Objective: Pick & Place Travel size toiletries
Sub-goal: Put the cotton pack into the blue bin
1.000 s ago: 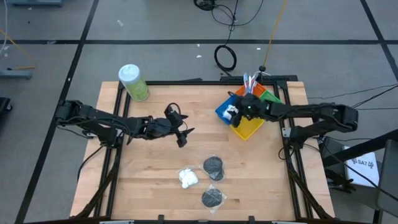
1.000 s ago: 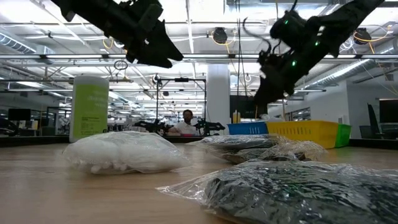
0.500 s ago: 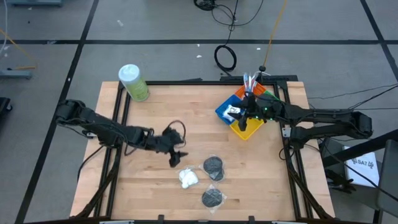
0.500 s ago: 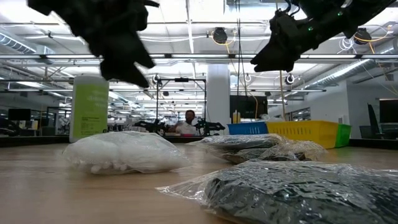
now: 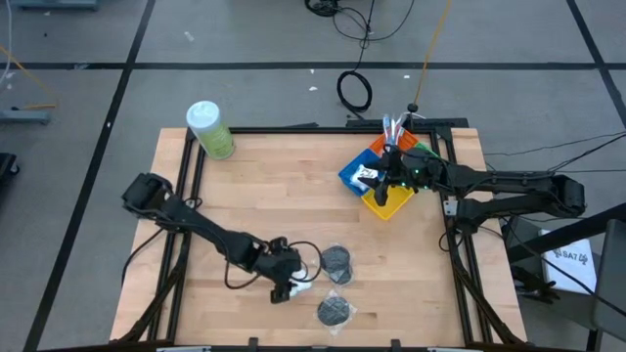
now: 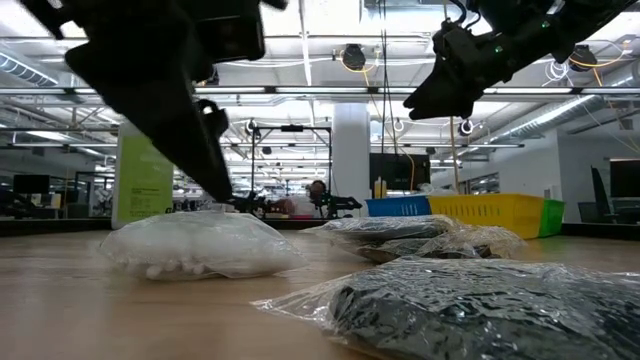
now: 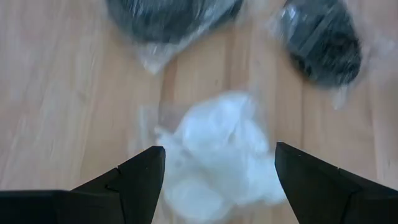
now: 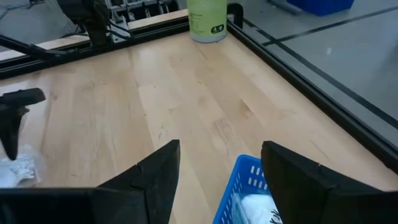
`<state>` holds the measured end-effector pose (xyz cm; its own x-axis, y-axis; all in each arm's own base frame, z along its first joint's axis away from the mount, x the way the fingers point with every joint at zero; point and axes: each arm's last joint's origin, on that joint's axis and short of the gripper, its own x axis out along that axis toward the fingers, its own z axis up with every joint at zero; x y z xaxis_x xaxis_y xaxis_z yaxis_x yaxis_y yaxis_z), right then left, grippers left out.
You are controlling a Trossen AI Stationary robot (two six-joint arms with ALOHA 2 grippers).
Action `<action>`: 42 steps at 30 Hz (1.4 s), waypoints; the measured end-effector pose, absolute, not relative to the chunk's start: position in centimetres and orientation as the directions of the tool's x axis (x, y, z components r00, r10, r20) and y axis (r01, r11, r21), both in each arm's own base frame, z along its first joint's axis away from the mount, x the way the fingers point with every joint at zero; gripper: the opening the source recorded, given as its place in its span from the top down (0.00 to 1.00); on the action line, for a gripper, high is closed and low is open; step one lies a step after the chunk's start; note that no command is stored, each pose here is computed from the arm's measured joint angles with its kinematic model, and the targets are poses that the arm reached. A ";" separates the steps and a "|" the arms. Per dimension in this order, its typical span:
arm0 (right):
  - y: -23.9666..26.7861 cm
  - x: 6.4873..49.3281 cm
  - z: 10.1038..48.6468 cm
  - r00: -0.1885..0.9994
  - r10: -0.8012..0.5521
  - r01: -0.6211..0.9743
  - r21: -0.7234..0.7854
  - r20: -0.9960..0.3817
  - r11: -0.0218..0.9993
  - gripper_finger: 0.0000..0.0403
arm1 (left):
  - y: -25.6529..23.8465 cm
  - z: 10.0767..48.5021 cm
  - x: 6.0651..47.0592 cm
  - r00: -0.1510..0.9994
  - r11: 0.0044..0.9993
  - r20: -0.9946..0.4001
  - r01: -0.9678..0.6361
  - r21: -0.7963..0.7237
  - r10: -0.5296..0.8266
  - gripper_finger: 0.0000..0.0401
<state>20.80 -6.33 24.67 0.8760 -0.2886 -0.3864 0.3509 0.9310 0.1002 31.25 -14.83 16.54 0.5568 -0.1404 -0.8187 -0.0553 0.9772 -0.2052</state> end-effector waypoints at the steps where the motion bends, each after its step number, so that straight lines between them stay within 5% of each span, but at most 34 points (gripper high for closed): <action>1: -6.3 20.8 24.7 0.875 -0.288 0.351 0.100 -0.388 0.931 0.47 | -14.9 16.6 31.5 0.562 0.977 -0.815 -0.053 -0.207 -0.142 0.26; 16: -6.3 20.8 24.6 0.876 -0.283 0.345 0.095 -0.390 0.934 0.47 | -14.2 14.2 30.8 0.405 0.956 -0.911 -0.229 -0.184 -0.079 0.28; 34: -6.3 20.8 24.6 0.874 -0.280 0.339 0.086 -0.397 0.937 0.47 | -12.7 14.8 31.7 0.338 0.961 -0.934 -0.202 -0.188 -0.112 0.96; 42: -6.2 20.8 24.5 0.877 -0.277 0.345 0.112 -0.392 0.932 0.47 | -10.1 20.4 31.7 0.384 0.979 -0.904 -0.144 0.143 0.188 0.99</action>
<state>20.80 -6.16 24.50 0.8770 -0.2774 -0.3923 0.3451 0.9318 0.1124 31.70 -10.05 20.43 0.3837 0.1885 -0.9040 -0.1438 0.9792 0.1431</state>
